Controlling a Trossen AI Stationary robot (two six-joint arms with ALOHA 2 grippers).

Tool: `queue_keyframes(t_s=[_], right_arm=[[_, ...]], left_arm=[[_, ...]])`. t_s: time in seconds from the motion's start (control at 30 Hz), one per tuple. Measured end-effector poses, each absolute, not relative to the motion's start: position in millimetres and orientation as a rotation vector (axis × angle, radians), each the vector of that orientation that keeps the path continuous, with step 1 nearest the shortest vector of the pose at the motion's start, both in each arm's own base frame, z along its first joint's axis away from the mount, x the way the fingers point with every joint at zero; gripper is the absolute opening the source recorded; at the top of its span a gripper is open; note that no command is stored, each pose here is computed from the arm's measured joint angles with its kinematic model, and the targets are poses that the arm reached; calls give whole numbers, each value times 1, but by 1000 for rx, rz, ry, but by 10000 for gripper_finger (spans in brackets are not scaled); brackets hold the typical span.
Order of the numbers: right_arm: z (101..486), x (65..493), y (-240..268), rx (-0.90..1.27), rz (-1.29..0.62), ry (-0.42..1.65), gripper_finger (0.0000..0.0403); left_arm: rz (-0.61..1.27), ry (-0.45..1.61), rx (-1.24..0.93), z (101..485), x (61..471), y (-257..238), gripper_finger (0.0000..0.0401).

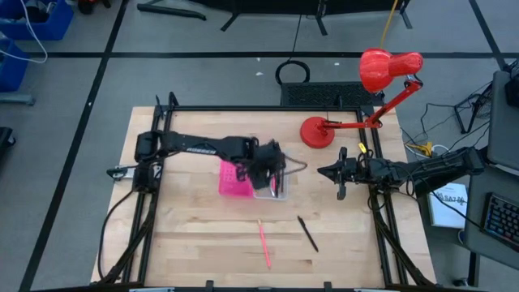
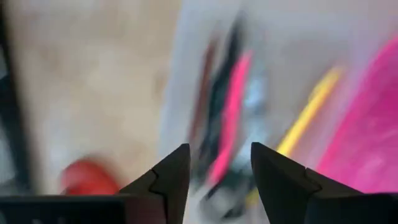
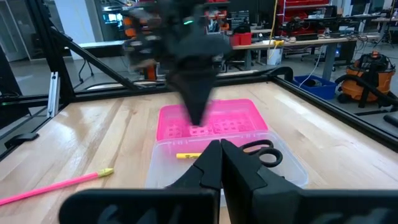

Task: Pick & place school supplies into a supply box
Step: Put the pink pencil into the supply box

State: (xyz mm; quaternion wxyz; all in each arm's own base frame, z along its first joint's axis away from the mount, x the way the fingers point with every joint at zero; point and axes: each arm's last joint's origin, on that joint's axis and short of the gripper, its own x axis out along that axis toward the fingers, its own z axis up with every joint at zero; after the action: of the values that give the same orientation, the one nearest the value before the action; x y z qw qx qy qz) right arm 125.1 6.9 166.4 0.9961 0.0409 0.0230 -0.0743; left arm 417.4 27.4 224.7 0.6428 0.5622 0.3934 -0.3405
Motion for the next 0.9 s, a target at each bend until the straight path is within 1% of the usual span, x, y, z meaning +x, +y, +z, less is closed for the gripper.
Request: queue_keyframes(t_s=[0.1, 0.2, 0.3, 0.43, 0.53, 0.67, 0.73, 0.9], right_arm=[[166, 125, 7, 79, -149, 46, 0], [166, 125, 7, 79, -148, 46, 0], [167, 125, 7, 98, -148, 38, 0], [167, 125, 7, 147, -145, 34, 0], [167, 125, 7, 161, -145, 34, 0], [167, 125, 7, 163, -145, 32, 0], [167, 125, 7, 163, -145, 32, 0], [167, 125, 7, 149, -145, 33, 0]], left_arm=[[-871, 922, 1121, 220, 411, -1, 177], [-955, 944, 1049, 211, 407, -31, 177], [-998, 918, 1054, 201, 409, -63, 177], [-1043, 809, 1080, 188, 416, -102, 177], [-1054, 807, 1134, 172, 417, -123, 177], [-1009, 902, 1191, 159, 415, -129, 177], [-1019, 957, 1173, 153, 414, -126, 177], [-1056, 994, 1090, 144, 415, -116, 177]])
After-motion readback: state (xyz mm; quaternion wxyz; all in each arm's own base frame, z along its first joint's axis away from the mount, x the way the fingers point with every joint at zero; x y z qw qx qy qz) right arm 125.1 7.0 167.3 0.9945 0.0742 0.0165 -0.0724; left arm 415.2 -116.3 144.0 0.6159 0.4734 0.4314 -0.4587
